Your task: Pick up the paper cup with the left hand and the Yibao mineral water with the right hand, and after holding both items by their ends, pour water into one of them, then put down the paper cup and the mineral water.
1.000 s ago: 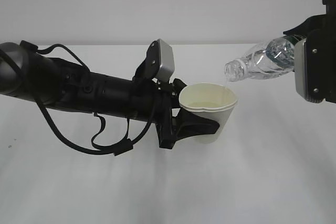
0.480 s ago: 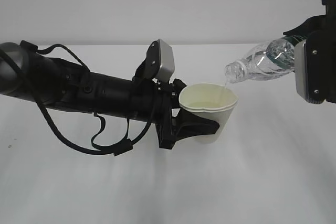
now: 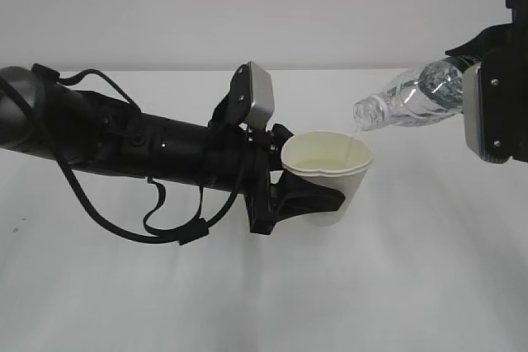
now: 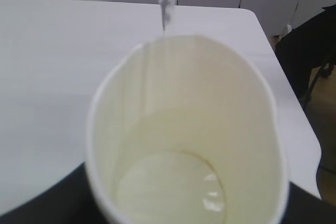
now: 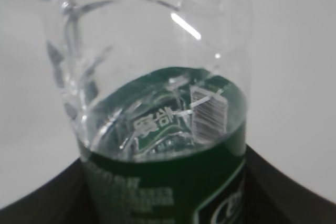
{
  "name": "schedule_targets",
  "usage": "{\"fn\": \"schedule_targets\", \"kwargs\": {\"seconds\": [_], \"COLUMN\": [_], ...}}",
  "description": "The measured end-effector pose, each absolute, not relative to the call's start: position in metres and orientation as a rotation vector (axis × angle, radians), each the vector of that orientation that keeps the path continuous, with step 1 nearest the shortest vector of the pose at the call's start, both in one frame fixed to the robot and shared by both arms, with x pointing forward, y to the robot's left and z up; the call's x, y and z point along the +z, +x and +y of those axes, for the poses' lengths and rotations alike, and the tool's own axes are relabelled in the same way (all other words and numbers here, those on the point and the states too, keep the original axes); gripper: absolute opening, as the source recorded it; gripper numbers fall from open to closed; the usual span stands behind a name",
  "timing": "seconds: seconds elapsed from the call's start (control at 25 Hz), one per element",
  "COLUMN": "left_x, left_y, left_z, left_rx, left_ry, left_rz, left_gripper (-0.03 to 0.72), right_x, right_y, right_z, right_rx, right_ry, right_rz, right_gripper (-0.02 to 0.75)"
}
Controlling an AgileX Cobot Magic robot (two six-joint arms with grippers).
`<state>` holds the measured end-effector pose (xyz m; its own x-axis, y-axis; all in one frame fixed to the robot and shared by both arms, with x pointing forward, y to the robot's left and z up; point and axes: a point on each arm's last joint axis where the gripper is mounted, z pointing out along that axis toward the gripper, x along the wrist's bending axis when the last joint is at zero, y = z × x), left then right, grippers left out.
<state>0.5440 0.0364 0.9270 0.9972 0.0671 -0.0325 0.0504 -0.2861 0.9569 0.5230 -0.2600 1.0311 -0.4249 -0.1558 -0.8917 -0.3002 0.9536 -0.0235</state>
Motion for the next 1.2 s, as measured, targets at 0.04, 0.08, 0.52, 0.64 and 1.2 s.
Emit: {"fn": "schedule_targets", "kwargs": {"seconds": [0.04, 0.08, 0.52, 0.64, 1.2], "left_x": [0.9270, 0.9270, 0.9270, 0.9270, 0.9269], "left_y": [0.5440, 0.5440, 0.5440, 0.5440, 0.5438], "left_z": [0.0364, 0.0364, 0.0364, 0.0364, 0.0364], "left_rx": [0.016, 0.016, 0.016, 0.016, 0.016], "left_ry": [1.862, 1.862, 1.862, 1.862, 1.863], "left_rz": [0.085, 0.085, 0.085, 0.085, 0.083], "left_gripper": [0.428, 0.428, 0.428, 0.428, 0.428], "right_x": [1.0311, 1.0311, 1.0311, 1.0310, 1.0307], "right_y": [0.5230, 0.5230, 0.5230, 0.5230, 0.5230], "right_z": [-0.2600, -0.2600, -0.2600, -0.2603, -0.2607], "right_rx": [0.167, 0.167, 0.166, 0.162, 0.153], "right_ry": [-0.325, -0.325, -0.327, -0.325, -0.332], "right_rz": [2.018, 2.018, 2.018, 2.019, 2.021], "right_gripper": [0.462, 0.462, 0.462, 0.462, 0.462]}}
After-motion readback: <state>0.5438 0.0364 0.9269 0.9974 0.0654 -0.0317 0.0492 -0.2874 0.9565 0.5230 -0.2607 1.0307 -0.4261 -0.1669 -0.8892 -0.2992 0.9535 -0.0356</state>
